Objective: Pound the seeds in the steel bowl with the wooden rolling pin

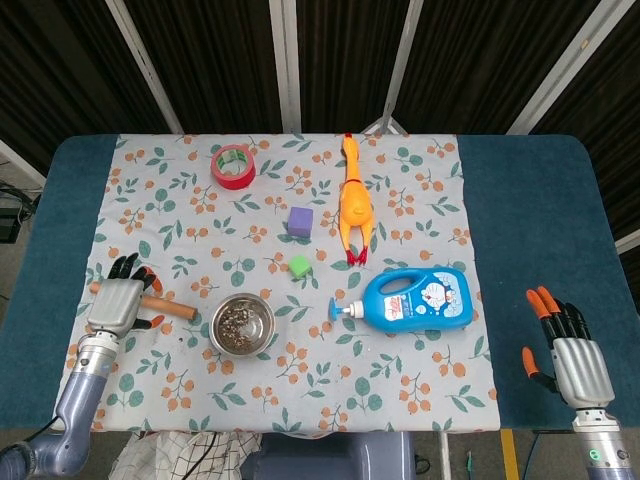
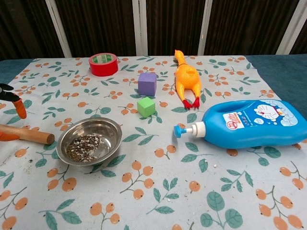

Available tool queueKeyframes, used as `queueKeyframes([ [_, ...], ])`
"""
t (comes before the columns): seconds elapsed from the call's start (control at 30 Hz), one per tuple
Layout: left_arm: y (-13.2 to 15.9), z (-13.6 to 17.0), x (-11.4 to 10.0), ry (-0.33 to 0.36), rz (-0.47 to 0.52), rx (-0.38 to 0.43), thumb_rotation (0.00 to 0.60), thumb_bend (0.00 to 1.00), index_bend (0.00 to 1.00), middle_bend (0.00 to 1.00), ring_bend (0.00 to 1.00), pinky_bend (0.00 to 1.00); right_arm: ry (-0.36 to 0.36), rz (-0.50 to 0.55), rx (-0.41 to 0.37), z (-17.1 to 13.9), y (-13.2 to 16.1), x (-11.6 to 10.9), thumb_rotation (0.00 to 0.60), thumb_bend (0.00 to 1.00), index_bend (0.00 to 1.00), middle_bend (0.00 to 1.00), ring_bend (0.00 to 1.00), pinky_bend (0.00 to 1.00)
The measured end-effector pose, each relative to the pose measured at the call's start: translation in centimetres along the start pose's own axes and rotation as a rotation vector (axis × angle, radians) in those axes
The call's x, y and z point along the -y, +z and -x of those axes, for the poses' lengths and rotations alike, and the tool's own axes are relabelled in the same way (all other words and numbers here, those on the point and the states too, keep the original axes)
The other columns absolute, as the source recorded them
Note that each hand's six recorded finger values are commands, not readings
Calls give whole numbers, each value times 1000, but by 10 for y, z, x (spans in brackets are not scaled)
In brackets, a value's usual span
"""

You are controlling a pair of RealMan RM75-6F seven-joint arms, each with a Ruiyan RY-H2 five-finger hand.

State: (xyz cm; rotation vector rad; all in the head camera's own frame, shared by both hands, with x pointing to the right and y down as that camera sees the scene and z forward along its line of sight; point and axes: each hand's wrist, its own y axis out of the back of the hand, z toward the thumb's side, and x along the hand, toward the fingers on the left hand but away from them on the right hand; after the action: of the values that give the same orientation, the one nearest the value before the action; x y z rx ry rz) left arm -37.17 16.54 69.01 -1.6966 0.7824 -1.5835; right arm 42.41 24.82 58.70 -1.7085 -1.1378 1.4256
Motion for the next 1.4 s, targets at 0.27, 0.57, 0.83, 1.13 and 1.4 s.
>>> queueKeyframes([
  [0.27, 9, -3, 8, -15, -22, 18, 600, 286, 452, 275, 0, 0, 0, -1, -1, 0, 0, 0, 600, 522, 0, 0, 0, 0],
  [0.57, 23, -9, 12, -27, -47, 39, 600, 336, 478, 282, 0, 0, -4, 0, 2, 0, 0, 0, 600, 522, 0, 0, 0, 0],
  [0.83, 29, -11, 14, -33, -57, 46, 600, 336, 478, 285, 0, 0, -4, 0, 0, 0, 1, 0, 600, 522, 0, 0, 0, 0],
  [1.13, 34, -12, 19, -49, -67, 51, 600, 415, 500, 310, 0, 0, -4, 4, 4, 0, 0, 0, 600, 521, 0, 0, 0, 0],
  [1.4, 35, -11, 21, -50, -64, 54, 600, 498, 537, 431, 32, 0, -4, 3, 3, 0, 0, 0, 600, 521, 0, 0, 0, 0],
])
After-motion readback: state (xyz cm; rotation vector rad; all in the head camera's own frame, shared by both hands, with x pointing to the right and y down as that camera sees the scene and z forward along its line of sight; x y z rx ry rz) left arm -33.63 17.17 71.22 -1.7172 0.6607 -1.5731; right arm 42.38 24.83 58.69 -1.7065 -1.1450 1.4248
